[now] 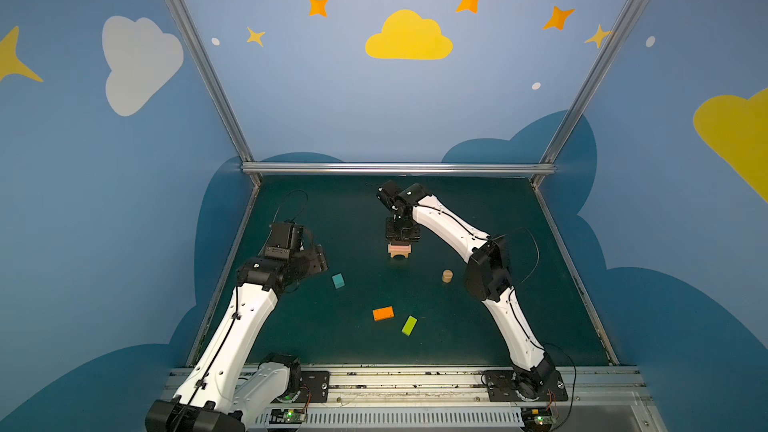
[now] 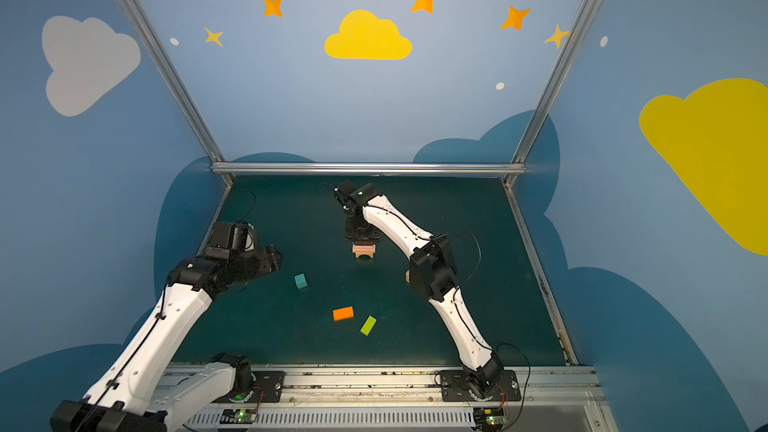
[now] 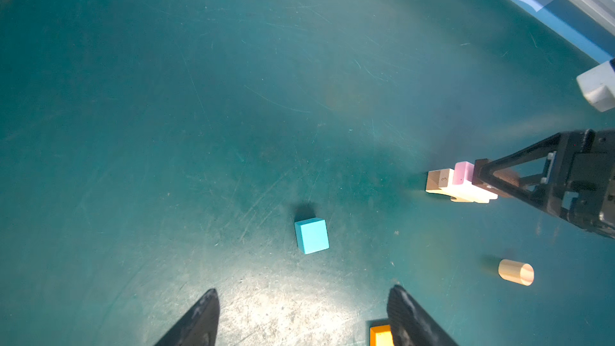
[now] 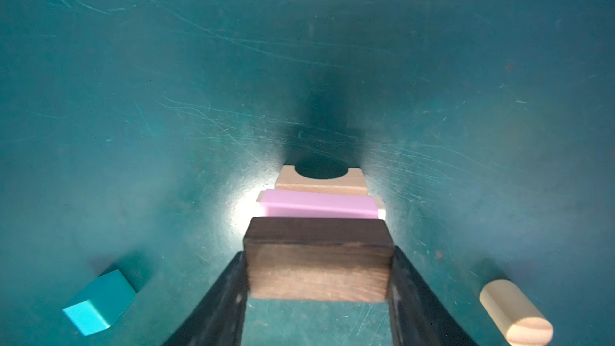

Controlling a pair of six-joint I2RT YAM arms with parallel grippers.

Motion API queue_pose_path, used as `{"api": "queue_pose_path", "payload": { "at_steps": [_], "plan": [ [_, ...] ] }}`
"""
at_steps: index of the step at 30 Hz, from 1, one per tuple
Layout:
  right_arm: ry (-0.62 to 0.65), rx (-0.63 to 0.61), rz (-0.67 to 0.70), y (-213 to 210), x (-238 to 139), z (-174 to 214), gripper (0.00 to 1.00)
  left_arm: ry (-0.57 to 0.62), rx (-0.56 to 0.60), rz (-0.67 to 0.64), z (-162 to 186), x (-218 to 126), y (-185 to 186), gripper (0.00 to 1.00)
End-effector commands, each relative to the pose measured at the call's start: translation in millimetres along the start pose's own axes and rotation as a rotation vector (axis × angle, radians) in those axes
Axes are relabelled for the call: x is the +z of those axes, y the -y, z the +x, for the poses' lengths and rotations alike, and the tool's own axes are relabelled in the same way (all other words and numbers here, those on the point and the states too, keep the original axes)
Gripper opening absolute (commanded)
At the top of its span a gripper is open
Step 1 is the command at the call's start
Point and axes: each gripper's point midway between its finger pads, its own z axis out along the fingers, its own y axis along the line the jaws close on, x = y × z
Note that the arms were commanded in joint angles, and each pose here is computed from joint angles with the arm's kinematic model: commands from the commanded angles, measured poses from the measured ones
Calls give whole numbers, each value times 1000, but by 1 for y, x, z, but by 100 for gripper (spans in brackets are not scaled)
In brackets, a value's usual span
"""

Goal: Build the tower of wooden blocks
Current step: 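Lower the brown block with the right gripper onto the pink block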

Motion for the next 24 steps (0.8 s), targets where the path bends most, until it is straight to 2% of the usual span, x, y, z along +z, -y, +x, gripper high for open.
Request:
{"api": "queue_pose_path", "payload": {
  "at_steps": [1, 24],
  "plan": [
    [1, 5, 28, 5, 1, -2, 55, 6, -2, 5, 1, 0, -1, 79],
    [-4, 5, 11, 0, 5, -3, 57, 7, -8, 12, 1, 0, -1, 79]
  ]
}}
